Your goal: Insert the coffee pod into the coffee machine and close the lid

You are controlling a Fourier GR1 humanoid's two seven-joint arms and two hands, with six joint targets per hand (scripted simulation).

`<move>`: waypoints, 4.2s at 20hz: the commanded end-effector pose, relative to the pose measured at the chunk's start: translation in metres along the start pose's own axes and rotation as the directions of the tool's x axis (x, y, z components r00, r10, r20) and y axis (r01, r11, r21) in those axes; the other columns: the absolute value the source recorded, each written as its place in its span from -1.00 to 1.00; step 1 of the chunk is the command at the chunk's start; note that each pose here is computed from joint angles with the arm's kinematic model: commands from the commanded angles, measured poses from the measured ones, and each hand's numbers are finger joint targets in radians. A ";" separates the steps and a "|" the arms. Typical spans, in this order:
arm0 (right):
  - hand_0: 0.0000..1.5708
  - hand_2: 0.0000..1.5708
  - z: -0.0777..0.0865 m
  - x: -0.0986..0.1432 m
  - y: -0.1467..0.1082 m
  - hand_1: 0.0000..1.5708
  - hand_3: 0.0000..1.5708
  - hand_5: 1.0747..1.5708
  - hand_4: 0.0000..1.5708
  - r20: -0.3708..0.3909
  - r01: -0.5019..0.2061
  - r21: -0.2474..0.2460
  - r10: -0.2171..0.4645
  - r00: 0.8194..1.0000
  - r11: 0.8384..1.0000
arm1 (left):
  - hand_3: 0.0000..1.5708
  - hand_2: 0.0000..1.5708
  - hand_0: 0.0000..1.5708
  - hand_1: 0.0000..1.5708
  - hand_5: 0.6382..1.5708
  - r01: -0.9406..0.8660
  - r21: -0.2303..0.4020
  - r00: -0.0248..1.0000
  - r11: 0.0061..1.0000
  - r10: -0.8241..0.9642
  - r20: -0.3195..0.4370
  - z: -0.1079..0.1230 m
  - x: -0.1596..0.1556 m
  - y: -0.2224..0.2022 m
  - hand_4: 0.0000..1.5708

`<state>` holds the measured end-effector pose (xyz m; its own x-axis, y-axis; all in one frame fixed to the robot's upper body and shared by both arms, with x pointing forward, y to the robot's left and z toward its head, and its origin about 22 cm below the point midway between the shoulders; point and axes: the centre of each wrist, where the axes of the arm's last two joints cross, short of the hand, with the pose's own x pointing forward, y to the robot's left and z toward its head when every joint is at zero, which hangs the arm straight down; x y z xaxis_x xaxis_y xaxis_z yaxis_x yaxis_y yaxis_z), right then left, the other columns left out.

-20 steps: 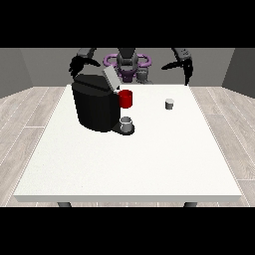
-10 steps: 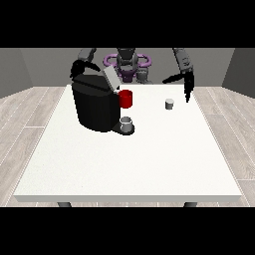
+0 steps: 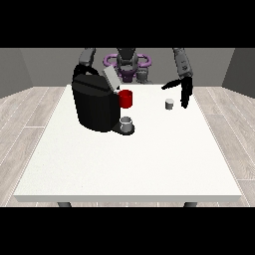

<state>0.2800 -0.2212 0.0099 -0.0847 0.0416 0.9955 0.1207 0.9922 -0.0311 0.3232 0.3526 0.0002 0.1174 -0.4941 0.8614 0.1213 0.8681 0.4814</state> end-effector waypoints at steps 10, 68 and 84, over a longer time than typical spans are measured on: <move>-1.00 -1.00 -0.012 -0.010 0.002 -1.00 -1.00 1.00 -0.51 -0.034 -0.011 -0.036 0.010 0.999 0.999 | -0.38 -0.01 -0.10 -0.10 1.00 0.221 -0.062 0.972 0.973 -0.225 -0.071 -0.009 -0.018 -0.014 -1.00; -1.00 -1.00 -0.026 -0.010 0.005 -1.00 -1.00 1.00 -0.37 0.002 0.003 0.081 -0.003 1.000 0.997 | 0.58 0.66 0.62 0.62 1.00 0.408 0.163 0.853 0.898 -0.439 0.284 -0.093 0.219 0.066 -0.35; -1.00 -1.00 -0.046 0.031 0.012 -1.00 -1.00 1.00 -0.34 0.091 0.028 0.051 -0.033 0.995 0.998 | 0.59 0.69 0.66 0.66 1.00 0.416 0.238 0.820 0.878 -0.475 0.319 -0.097 0.259 0.064 -0.38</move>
<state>0.3182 -0.2030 0.0402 -0.1599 0.0293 0.9867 0.0403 0.9989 -0.0231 0.4561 0.2821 0.2395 -0.2534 -0.8041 0.5378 -0.0750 0.5706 0.8178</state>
